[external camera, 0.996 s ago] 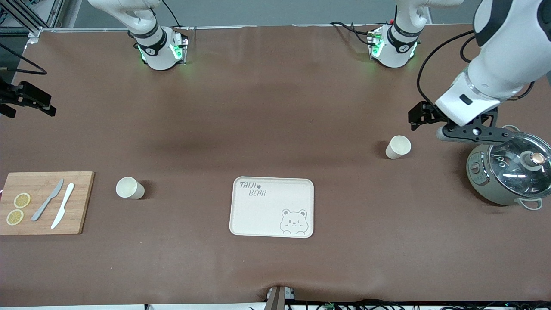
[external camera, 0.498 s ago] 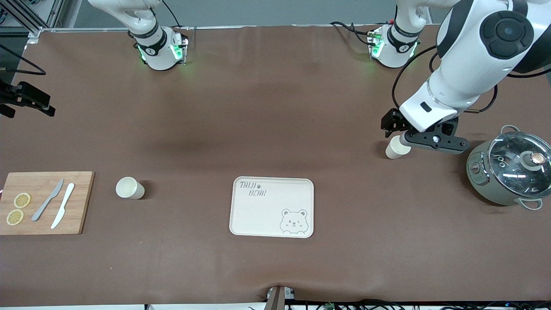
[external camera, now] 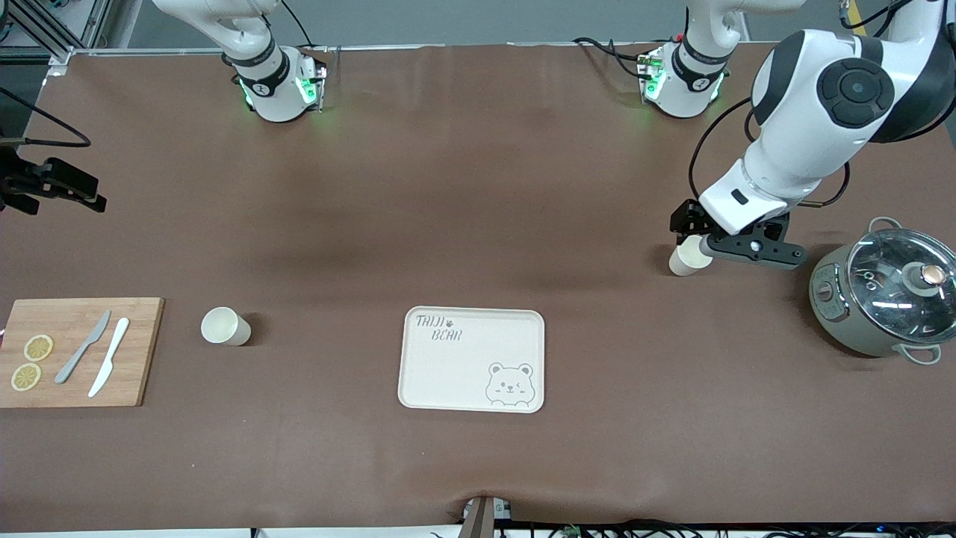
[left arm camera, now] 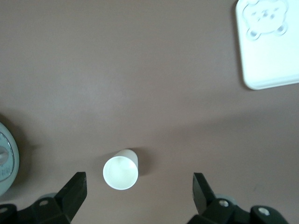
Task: Place white IKEA cup upright on tray with both arms
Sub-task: 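Lower the open left gripper around the white cup while the right arm starts moving, then close the left gripper on the cup while the right gripper reaches the other cup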
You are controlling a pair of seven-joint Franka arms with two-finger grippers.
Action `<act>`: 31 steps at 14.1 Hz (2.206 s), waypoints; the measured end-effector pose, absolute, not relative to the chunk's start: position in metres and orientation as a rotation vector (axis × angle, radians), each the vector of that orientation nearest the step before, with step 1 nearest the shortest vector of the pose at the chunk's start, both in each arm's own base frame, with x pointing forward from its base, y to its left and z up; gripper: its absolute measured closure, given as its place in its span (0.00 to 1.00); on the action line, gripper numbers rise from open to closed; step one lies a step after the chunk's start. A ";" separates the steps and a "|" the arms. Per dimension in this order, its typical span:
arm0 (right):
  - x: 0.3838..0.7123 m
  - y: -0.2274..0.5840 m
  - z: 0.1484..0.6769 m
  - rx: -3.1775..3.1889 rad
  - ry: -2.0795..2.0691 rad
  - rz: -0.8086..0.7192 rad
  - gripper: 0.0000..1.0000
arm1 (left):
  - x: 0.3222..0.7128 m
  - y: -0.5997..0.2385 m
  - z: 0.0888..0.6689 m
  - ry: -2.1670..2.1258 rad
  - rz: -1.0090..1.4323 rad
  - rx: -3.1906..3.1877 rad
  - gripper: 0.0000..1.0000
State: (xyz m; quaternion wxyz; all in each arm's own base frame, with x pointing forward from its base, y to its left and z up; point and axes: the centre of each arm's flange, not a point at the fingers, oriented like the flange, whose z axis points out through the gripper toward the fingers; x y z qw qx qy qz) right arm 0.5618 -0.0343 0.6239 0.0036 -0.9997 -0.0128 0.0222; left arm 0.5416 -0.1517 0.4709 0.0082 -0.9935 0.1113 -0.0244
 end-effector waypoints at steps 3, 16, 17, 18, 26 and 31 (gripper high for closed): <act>0.571 -0.035 0.606 -3.131 -0.037 0.120 0.00 | 0.524 -0.130 0.434 0.375 -0.121 -3.099 0.00; 0.588 -0.045 0.563 -3.124 -0.008 0.236 0.00 | 0.473 -0.069 0.303 0.375 -0.284 -3.096 0.00; 0.590 -0.050 0.559 -3.123 0.004 0.248 0.00 | 0.471 -0.066 0.293 0.373 -0.296 -3.097 0.00; 0.591 -0.055 0.553 -3.120 0.019 0.262 0.00 | 0.468 -0.063 0.284 0.367 -0.302 -3.099 0.00; 0.603 -0.069 0.515 -3.106 0.051 0.359 0.00 | 0.464 -0.029 0.259 0.354 -0.313 -3.093 0.00; 0.608 -0.076 0.493 -3.102 0.066 0.416 0.00 | 0.458 -0.020 0.235 0.365 -0.259 -3.101 0.00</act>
